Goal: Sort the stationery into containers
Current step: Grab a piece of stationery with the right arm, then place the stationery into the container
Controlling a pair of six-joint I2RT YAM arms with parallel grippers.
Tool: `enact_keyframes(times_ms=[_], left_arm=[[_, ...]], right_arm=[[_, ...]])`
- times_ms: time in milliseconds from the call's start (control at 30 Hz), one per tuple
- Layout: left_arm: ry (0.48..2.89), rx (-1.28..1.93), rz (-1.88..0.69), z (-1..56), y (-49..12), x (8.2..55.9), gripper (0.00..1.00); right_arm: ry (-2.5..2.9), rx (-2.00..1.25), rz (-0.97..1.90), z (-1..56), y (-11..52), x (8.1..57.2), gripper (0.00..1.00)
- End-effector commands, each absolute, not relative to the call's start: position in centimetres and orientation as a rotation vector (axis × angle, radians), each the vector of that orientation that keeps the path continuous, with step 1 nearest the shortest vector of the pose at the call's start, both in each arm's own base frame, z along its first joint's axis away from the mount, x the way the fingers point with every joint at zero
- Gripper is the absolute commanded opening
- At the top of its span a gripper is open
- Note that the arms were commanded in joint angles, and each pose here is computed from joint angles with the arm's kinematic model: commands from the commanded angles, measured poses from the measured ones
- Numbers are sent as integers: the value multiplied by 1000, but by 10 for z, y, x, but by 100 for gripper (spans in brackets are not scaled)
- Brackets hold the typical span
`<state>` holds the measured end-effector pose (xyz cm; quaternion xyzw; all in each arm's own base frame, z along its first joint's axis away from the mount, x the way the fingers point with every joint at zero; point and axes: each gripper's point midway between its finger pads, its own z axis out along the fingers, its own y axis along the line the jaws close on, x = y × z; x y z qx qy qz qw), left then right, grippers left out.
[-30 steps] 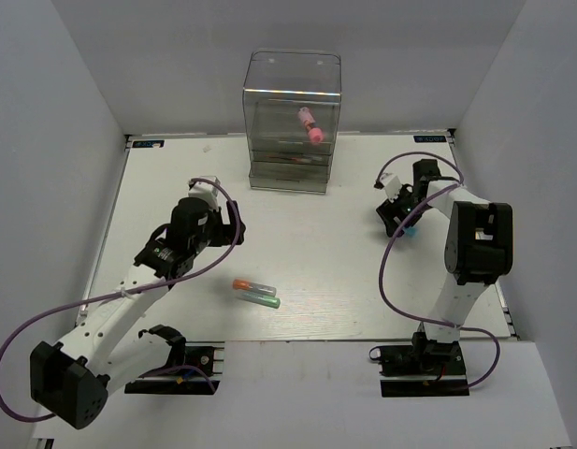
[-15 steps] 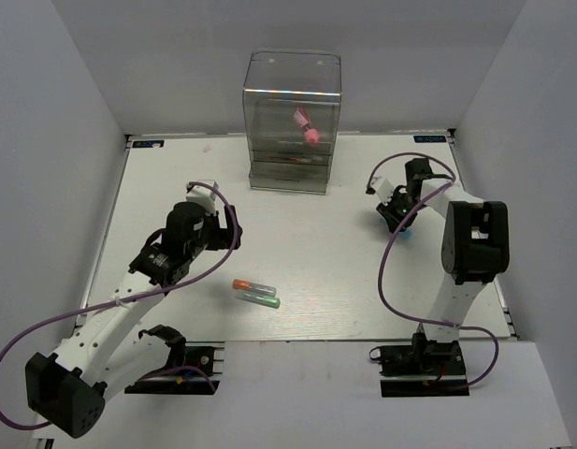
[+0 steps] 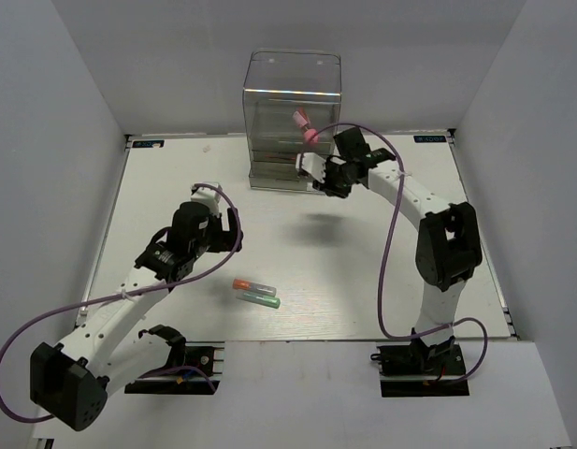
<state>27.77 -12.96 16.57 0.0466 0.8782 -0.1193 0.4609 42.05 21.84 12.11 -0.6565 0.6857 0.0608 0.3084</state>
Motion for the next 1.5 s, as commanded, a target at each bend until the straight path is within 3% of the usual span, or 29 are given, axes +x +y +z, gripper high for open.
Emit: enact_keyframes(times_ms=[0,267,400,700,800,833,900,933,1033,1200,1300,1333,1367,1400,1467], left_arm=[[2172,125,-277,161,-128,277,99],[2243,85,-351,148,-138,271,99],[2257,-102,-623,148,-161,248,99],[2222,-467,-790,138,-157,225,99],[2257,-578,-818,122,-159,218,99],[2245,-606,-837,122,-160,219,99],[2261,-657,-855,114,-162,217,99],[2264,-711,-868,110,-163,218,99],[2248,-775,-898,112,-166,221,99],[2259,-861,-880,107,-169,228,99],[2321,-942,-792,95,-165,227,98],[2351,-966,-763,91,-164,225,98],[2395,-984,-716,89,-161,221,98],[2416,-1012,-667,85,-158,220,96],[2469,-1036,-587,78,-156,220,95]], right_arm=[[1690,-1664,65,148,249,459,0],[1483,-1661,-141,150,293,515,0],[1418,-1660,-179,142,310,533,0],[1357,-1683,-211,126,329,558,1],[1378,-1698,-190,113,327,556,19],[1388,-1698,-184,109,327,555,39],[1401,-1698,-176,106,324,553,54],[1409,-1676,-156,112,326,550,59],[1429,-1645,-101,119,325,542,62],[1470,-1537,9,159,320,515,62],[1525,-1413,106,186,311,489,55],[1545,-1386,133,189,308,482,49],[1522,-1299,173,229,304,469,32],[1608,-1254,227,210,296,458,24],[1643,-1205,312,209,285,426,16]])
